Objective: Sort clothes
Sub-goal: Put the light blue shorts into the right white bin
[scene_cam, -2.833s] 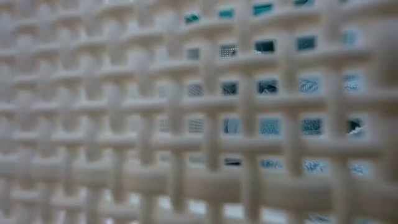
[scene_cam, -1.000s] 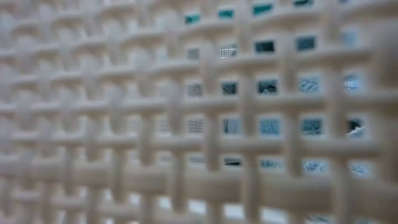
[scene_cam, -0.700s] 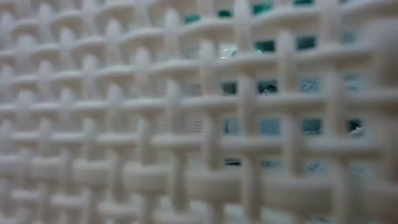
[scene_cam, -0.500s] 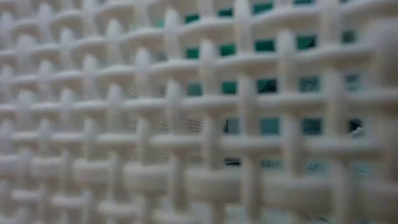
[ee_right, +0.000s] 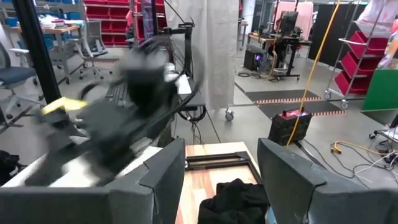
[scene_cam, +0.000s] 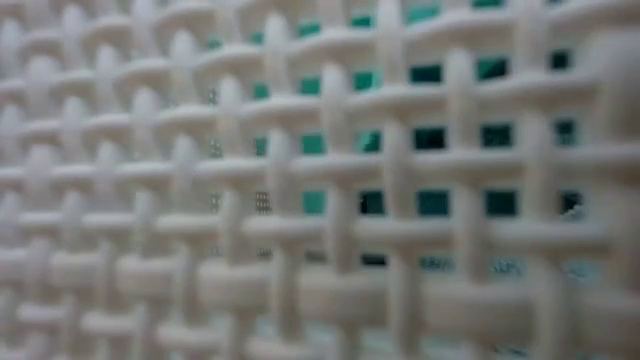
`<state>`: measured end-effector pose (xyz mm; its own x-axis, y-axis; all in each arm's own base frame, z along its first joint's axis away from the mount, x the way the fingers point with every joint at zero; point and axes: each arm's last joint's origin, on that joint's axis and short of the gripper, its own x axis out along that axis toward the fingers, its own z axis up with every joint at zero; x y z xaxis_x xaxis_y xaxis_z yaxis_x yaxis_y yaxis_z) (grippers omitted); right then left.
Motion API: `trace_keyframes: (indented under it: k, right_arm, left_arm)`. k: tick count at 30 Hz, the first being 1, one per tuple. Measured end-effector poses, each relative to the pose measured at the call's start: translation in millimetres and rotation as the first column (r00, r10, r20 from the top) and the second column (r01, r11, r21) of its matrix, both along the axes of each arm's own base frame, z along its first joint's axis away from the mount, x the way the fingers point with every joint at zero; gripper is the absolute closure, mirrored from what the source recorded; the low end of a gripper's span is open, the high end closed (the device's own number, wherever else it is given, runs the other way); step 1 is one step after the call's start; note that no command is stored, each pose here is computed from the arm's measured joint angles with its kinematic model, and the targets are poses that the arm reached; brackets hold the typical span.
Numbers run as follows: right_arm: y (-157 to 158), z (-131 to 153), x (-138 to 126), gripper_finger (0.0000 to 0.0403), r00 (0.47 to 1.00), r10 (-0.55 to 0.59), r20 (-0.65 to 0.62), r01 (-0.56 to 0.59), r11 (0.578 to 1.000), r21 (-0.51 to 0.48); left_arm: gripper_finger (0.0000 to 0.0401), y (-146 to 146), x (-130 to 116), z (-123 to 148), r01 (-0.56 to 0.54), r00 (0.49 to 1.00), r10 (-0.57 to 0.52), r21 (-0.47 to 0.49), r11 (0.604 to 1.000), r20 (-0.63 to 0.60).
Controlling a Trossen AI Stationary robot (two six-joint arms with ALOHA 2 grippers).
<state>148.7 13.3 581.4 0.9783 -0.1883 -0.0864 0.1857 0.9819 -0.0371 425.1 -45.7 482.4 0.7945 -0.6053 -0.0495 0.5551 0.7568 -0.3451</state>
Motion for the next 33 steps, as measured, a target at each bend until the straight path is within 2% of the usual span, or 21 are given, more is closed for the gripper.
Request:
trace_keyframes:
  k: [3, 6, 9, 14, 20, 23, 26, 29, 33]
  right_arm:
    - [0, 0, 0, 0.0184, 1.000, 0.000, 0.003, 0.000, 1.000, 0.002]
    - [0, 0, 0, 0.0184, 1.000, 0.000, 0.003, 0.000, 1.000, 0.001]
    - [0, 0, 0, 0.0184, 1.000, 0.000, 0.002, 0.000, 1.000, -0.001]
    - [-1, 0, 0, 0.0184, 1.000, -0.009, 0.002, 0.009, 1.000, -0.001]
    - [-4, 0, 0, 0.0184, 1.000, -0.026, 0.002, 0.026, 1.000, -0.001]
    - [-4, 0, 0, 0.0184, 1.000, -0.026, 0.002, 0.026, 1.000, -0.001]
    - [-4, 0, 0, 0.0184, 1.000, -0.026, 0.002, 0.026, 1.000, -0.001]
    - [-4, 0, 0, 0.0184, 1.000, -0.026, 0.001, 0.026, 1.000, -0.001]
    - [-4, 0, 0, 0.0184, 1.000, -0.026, 0.000, 0.026, 1.000, -0.001]
  left_arm:
    - [0.0218, 21, -34, 9, -0.174, 0.976, 0.189, 0.129, 0.976, -0.113]
    - [0.0221, 29, -57, 1, -0.251, 0.908, 0.327, 0.287, 0.924, -0.260]
    - [0.0222, 29, -60, -12, -0.219, 0.870, 0.350, 0.364, 0.905, -0.346]
    - [0.0223, 7, -38, -38, -0.108, 0.877, 0.283, 0.416, 0.903, -0.388]
    - [0.0232, -15, -2, -92, 0.031, 0.815, 0.215, 0.412, 0.911, -0.538]
    - [0.0247, -24, 14, -114, 0.094, 0.794, 0.142, 0.351, 0.932, -0.591]
    - [0.0264, -34, 33, -149, 0.165, 0.740, 0.075, 0.289, 0.943, -0.669]
    - [0.0278, -45, 50, -186, 0.229, 0.685, 0.014, 0.234, 0.945, -0.728]
    - [0.0288, -63, 64, -219, 0.278, 0.657, -0.037, 0.196, 0.941, -0.753]
